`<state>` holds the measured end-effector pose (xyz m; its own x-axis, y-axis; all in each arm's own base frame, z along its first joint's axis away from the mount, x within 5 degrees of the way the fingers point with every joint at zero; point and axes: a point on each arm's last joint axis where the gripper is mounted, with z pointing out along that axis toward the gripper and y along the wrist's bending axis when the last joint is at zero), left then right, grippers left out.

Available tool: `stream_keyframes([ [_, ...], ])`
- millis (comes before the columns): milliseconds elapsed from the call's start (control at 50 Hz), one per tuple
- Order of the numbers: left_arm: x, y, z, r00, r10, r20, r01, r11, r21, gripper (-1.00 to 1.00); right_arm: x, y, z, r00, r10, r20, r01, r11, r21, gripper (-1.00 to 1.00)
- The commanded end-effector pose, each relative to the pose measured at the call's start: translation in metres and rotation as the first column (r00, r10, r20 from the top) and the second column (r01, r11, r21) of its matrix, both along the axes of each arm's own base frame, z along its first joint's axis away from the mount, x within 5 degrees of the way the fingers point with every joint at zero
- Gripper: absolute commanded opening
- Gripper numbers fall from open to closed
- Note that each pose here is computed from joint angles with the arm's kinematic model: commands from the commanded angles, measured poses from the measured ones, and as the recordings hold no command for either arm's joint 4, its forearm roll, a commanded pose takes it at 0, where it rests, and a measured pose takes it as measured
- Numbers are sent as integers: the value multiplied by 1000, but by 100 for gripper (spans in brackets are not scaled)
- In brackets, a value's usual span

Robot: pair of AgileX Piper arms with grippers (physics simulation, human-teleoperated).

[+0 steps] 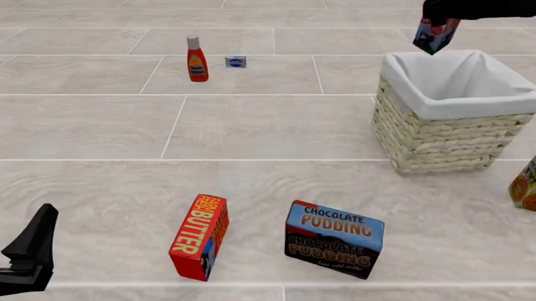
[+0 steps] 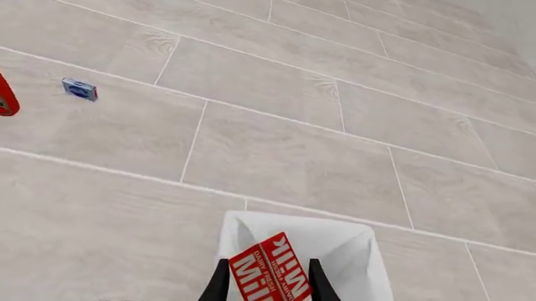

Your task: Pick the milk and place it in the basket.

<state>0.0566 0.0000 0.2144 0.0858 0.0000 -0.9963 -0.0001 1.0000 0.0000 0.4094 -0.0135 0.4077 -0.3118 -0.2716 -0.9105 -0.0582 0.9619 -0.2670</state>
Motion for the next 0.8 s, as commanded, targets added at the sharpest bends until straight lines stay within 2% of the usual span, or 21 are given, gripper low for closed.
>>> stream_keyframes([
  [20,0,0,0,1000,0,0,0,1000,0,100,-1,-29,-3,997,-75,10,75,997,10,-100],
  [380,0,0,0,1000,0,0,0,1000,0,100,11,-56,-31,990,-134,-41,135,991,7,-100],
  [480,0,0,0,1000,0,0,0,1000,0,100,17,-61,-40,988,-146,-57,148,989,23,-100],
  [680,0,0,0,1000,0,0,0,1000,0,100,33,-68,-70,982,-155,-113,158,987,21,-100],
  [800,0,0,0,1000,0,0,0,1000,0,100,39,-68,-79,980,-151,-129,155,988,22,-100],
])
